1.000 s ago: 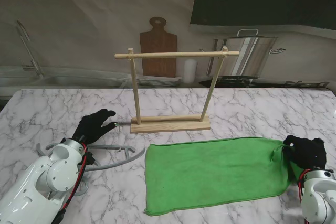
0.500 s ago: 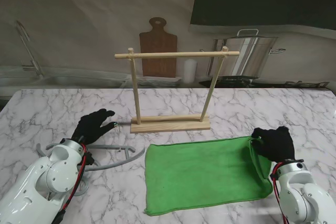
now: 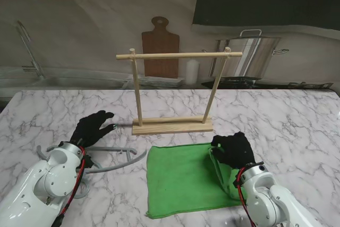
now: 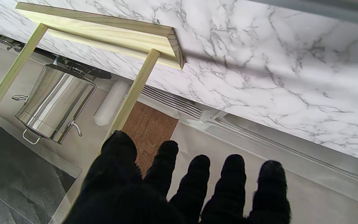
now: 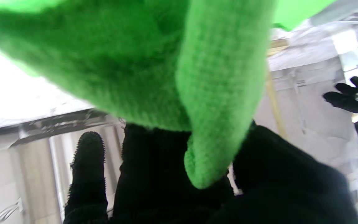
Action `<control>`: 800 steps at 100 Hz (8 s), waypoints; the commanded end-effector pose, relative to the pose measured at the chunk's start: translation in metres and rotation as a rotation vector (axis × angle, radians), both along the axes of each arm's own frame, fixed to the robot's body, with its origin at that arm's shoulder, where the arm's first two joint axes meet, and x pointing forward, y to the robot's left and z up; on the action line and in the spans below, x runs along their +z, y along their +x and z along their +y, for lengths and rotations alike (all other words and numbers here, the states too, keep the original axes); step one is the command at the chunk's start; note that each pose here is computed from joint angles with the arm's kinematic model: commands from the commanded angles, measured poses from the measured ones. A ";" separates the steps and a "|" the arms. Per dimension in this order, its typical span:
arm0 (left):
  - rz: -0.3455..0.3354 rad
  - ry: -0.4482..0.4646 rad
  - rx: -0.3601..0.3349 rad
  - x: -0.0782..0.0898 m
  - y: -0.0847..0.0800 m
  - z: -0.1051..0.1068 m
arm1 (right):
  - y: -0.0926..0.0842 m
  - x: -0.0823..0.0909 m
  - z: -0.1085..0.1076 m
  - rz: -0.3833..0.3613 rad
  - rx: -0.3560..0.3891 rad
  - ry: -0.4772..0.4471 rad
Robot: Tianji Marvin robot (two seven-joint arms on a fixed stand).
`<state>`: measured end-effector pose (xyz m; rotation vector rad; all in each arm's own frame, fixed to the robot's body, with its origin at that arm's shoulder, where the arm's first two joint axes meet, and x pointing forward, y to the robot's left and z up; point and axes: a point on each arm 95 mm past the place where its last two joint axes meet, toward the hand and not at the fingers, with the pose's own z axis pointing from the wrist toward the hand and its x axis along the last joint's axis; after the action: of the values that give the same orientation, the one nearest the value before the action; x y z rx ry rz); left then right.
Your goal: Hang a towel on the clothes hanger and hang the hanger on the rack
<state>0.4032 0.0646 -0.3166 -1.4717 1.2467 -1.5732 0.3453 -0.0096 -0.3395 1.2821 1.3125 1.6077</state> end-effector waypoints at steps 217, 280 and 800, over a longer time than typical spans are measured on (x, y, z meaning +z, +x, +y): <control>0.015 -0.002 0.005 -0.002 -0.001 0.000 | -0.005 -0.032 0.117 0.366 0.450 -0.062; 0.017 0.004 0.004 -0.002 -0.001 0.001 | 0.009 -0.005 0.069 0.245 0.349 -0.196; 0.142 0.465 -0.124 0.001 -0.061 0.092 | -0.021 0.114 -0.109 -0.590 -0.020 -0.430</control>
<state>0.3502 0.1556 -0.3059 -1.1797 1.6738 -1.1596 0.3267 -0.1161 -0.2223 0.4980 1.1683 1.4399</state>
